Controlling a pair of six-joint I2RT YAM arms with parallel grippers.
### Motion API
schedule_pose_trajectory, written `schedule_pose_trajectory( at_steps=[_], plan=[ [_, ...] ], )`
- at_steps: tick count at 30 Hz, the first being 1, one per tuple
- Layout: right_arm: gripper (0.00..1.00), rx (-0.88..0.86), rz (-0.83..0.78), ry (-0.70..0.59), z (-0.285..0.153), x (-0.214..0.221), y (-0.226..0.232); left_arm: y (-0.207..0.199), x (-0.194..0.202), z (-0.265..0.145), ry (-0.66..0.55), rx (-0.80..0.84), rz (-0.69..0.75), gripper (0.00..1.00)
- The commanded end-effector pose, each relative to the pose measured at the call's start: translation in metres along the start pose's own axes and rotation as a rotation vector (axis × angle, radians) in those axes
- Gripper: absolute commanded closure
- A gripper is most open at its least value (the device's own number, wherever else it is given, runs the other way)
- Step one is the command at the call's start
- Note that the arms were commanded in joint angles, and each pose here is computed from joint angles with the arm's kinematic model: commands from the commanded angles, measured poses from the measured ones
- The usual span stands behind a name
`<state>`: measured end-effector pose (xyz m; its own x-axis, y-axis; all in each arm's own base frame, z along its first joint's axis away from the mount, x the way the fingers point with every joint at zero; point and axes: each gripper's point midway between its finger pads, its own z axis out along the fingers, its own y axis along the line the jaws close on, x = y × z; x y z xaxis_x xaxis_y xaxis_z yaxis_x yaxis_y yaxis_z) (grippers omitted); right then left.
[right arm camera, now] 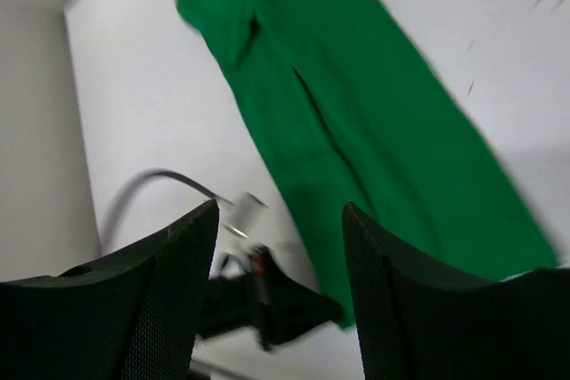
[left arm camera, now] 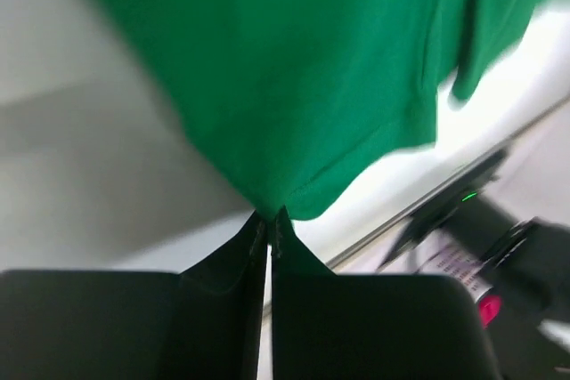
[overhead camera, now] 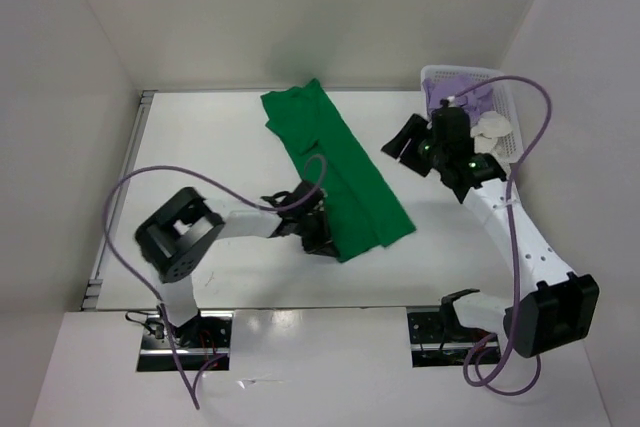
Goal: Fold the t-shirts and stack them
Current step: Rotate the tshirt 90 degrees, then grab the bottom of the folded rectangular tshirt with both arms
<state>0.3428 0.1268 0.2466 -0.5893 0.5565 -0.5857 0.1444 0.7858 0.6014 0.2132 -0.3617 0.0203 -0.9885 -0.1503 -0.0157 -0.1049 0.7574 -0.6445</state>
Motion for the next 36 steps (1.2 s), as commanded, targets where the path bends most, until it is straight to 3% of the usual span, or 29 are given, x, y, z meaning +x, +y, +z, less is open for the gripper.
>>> schedule_pose_trajectory(
  at_steps=[1,5,8,15,19,23,32,36],
  plan=[
    [0.37,-0.031,0.008,0.071,0.010,0.041,0.009,0.055,0.012,-0.055,0.032,-0.066,0.023,0.97],
    [0.37,-0.003,-0.011,0.145,0.016,0.082,0.006,0.081,0.019,-0.118,-0.031,-0.059,-0.009,0.97],
    [0.40,0.022,-0.014,0.215,0.013,0.116,-0.008,0.104,0.034,-0.140,-0.017,-0.070,-0.037,0.96],
    [0.49,0.123,0.045,0.388,0.006,0.190,-0.063,0.118,0.058,-0.136,0.052,-0.070,-0.071,0.89],
    [0.51,0.102,0.126,0.483,0.003,0.225,-0.069,0.119,0.061,-0.132,0.078,-0.074,-0.071,0.84],
    [0.51,0.110,0.090,0.583,-0.005,0.266,-0.072,0.125,0.062,-0.128,0.085,-0.096,-0.095,0.82],
    [0.49,0.130,0.129,0.664,-0.018,0.300,-0.100,0.130,0.065,-0.125,0.089,-0.102,-0.111,0.81],
    [0.54,0.128,0.122,0.670,-0.019,0.304,-0.102,0.129,0.067,-0.124,0.094,-0.102,-0.103,0.81]
  ],
)
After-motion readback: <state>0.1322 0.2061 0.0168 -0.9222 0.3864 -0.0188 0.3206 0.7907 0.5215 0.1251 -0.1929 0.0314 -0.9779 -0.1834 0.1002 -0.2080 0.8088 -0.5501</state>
